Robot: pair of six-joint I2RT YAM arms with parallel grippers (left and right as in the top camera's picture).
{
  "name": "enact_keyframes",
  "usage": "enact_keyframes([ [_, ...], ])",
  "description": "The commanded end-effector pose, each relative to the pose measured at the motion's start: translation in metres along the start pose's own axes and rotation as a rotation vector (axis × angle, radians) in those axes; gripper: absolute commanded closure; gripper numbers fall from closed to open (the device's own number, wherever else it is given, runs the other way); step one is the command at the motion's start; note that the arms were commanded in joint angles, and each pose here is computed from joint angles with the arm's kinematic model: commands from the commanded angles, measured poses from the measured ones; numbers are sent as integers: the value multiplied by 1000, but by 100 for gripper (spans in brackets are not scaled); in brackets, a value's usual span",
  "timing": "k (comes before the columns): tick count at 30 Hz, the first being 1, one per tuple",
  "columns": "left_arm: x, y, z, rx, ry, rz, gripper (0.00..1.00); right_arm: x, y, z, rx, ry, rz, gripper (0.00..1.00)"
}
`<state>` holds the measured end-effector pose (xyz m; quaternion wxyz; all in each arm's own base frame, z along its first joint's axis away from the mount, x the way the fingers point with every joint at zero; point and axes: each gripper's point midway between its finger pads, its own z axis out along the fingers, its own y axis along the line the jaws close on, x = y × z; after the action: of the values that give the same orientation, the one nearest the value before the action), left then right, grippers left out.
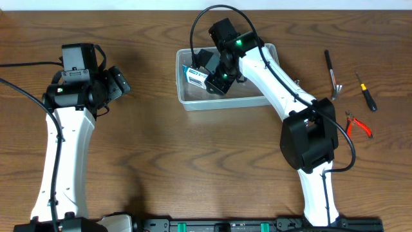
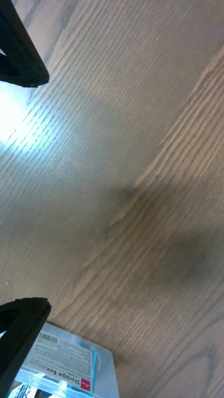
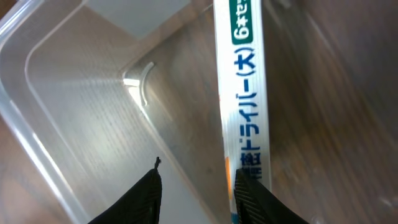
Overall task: Pack container
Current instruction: 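Open the right gripper to release the box in the container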
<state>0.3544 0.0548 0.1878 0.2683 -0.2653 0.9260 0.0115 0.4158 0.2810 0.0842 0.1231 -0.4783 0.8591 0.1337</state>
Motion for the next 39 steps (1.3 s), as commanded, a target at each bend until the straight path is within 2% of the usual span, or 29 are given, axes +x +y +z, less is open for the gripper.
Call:
enact_keyframes([
  [1, 0, 5, 1, -19, -2, 14, 2, -1, -10, 6, 60, 14, 29, 61],
  [4, 0, 5, 1, -19, -2, 14, 2, -1, -25, 4, 138, 19, 56, 60],
  [8, 0, 5, 1, -19, -2, 14, 2, 1, -25, 4, 135, 28, 64, 59],
  [11, 0, 5, 1, -19, -2, 14, 2, 0, -25, 4, 135, 24, 62, 55],
  [29, 0, 5, 1, -19, -2, 14, 2, 9, -67, -6, 260, 11, 190, 52],
  [35, 0, 5, 1, -19, -2, 14, 2, 18, -84, -12, 358, 39, 239, 50],
  [39, 0, 5, 1, -19, -2, 14, 2, 19, -85, -12, 356, 41, 242, 41],
])
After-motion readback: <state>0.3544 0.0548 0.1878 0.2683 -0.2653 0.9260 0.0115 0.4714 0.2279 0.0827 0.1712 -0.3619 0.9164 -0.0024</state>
